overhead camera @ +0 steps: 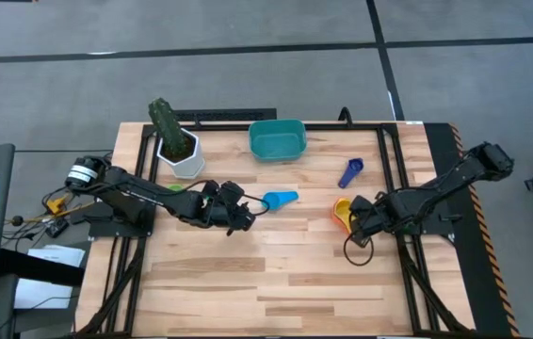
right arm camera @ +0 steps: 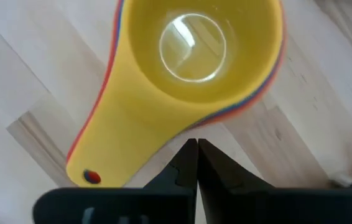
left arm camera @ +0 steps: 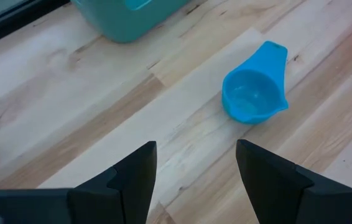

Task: Nest measuring cups in basket
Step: Adjust the stacked measuring cups, then stack the green measuring cup into the yellow measuring cup

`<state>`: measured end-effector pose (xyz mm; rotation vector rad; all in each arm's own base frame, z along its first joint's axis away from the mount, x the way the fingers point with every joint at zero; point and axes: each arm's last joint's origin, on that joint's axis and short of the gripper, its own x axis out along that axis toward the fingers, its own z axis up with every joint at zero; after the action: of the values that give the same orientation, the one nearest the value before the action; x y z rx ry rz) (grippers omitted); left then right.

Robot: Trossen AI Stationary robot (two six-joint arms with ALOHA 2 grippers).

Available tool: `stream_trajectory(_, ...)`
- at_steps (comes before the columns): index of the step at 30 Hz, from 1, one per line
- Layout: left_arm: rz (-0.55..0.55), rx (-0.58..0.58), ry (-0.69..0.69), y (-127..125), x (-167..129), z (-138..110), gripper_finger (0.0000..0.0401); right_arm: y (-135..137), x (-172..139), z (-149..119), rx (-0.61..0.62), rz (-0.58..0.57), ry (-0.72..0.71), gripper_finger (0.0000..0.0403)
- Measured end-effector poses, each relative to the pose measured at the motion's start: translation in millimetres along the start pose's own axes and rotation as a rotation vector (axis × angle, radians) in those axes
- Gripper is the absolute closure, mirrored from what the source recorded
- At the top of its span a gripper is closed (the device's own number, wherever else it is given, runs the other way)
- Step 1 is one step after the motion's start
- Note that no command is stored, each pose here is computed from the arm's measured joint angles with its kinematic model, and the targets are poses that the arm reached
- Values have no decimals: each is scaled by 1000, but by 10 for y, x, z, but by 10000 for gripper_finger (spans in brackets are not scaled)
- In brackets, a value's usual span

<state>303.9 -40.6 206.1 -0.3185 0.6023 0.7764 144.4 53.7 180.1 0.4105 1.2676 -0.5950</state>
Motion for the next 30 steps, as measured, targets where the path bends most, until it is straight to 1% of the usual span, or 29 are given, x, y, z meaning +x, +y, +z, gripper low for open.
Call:
stream_trajectory(3,2,9,3,3,0,-3,191,-8,-14,-2,12,-8,9,370)
stream_trajectory(6,21,21,22,25,-3,-26,191,24,-15,10,19,29,9,376)
stream_trajectory(8,42,16,54,54,-10,-62,191,47,-21,9,14,50,3,379)
stream_trajectory(11,82,22,107,120,-55,-107,191,24,-44,-22,21,32,-3,379)
stream_trajectory(15,160,-15,158,249,-166,-156,191,-48,-111,-71,49,17,-19,359)
stream_trajectory(17,161,-46,152,294,-233,-201,191,-73,-151,-90,60,35,-29,347)
stream_trajectory(19,149,-96,150,368,-300,-309,191,-93,-196,-103,69,60,-63,337)
stream_trajectory(21,137,-175,154,472,-371,-460,192,-112,-237,-114,71,83,-98,330)
stream_trajectory(25,110,-394,155,686,-512,-728,210,-148,-299,-126,74,120,-147,322)
stream_trajectory(28,86,-529,163,782,-595,-837,230,-173,-322,-122,79,131,-169,321)
stream_trajectory(30,77,-563,182,817,-634,-866,243,-179,-328,-119,82,130,-181,321)
